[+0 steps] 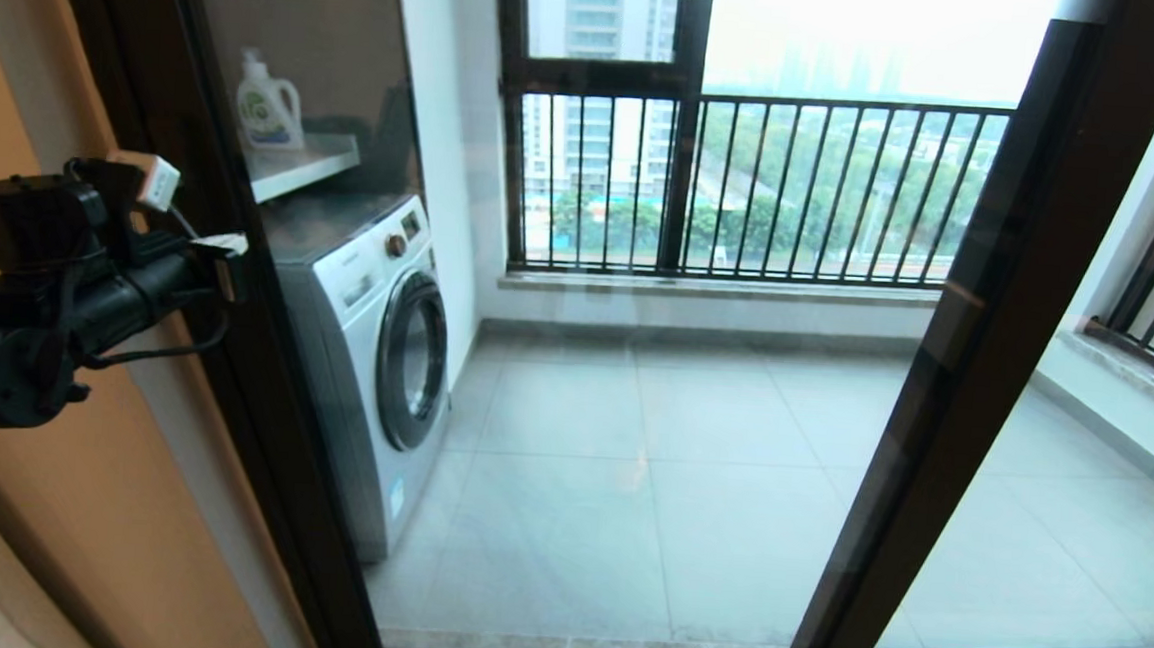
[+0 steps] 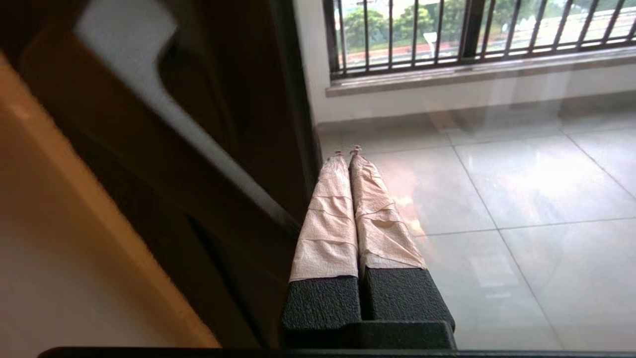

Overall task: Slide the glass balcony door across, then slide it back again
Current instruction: Open the slid door

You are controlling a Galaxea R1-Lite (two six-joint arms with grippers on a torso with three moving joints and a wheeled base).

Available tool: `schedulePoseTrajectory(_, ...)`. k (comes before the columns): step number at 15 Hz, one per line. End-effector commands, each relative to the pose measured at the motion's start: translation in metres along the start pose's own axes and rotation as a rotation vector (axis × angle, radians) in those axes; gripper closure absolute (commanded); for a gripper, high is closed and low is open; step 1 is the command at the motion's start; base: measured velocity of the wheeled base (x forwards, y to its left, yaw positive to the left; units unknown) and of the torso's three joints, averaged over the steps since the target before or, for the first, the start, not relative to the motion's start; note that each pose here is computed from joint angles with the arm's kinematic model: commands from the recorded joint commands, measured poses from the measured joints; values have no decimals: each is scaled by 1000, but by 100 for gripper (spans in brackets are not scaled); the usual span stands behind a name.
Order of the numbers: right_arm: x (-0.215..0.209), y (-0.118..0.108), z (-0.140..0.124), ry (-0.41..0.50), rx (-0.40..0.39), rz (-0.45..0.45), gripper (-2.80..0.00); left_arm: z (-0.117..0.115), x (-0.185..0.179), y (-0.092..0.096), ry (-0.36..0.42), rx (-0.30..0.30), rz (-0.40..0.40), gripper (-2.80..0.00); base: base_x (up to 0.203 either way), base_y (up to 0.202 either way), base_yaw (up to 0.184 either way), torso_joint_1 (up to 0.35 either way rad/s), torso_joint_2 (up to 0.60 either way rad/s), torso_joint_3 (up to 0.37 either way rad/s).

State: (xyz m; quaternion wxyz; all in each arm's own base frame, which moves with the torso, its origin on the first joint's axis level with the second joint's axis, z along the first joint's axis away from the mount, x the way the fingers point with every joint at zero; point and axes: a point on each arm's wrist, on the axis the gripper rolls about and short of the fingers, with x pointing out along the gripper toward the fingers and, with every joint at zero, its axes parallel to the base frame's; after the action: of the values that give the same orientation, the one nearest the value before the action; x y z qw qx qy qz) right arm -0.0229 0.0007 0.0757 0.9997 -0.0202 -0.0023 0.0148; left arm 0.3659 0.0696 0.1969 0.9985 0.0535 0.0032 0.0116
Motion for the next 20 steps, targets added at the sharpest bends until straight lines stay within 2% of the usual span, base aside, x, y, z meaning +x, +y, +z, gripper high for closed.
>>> schedulePoseTrajectory(1, 0, 0, -1, 4, -1, 1, 0, -8, 0, 10, 20, -3, 26, 0, 0, 0, 0, 0, 0, 0)
schedulePoseTrajectory(3, 0, 0, -1, 4, -1, 1, 0, -12, -2, 13, 36, -6, 33, 0, 0, 0, 0, 0, 0, 0)
schedulePoseTrajectory(7, 0, 0, -1, 4, -1, 1, 0, -16, -1, 16, -7, 9, 44, 0, 0, 0, 0, 0, 0, 0)
schedulePoseTrajectory(13, 0, 0, -1, 4, -1, 1, 0, -13, -9, 16, -13, 14, 50, 0, 0, 0, 0, 0, 0, 0)
schedulePoseTrajectory(20, 0, 0, -1, 4, -1, 1, 0, 13, -58, -10, -59, 19, -40, 0, 0, 0, 0, 0, 0, 0)
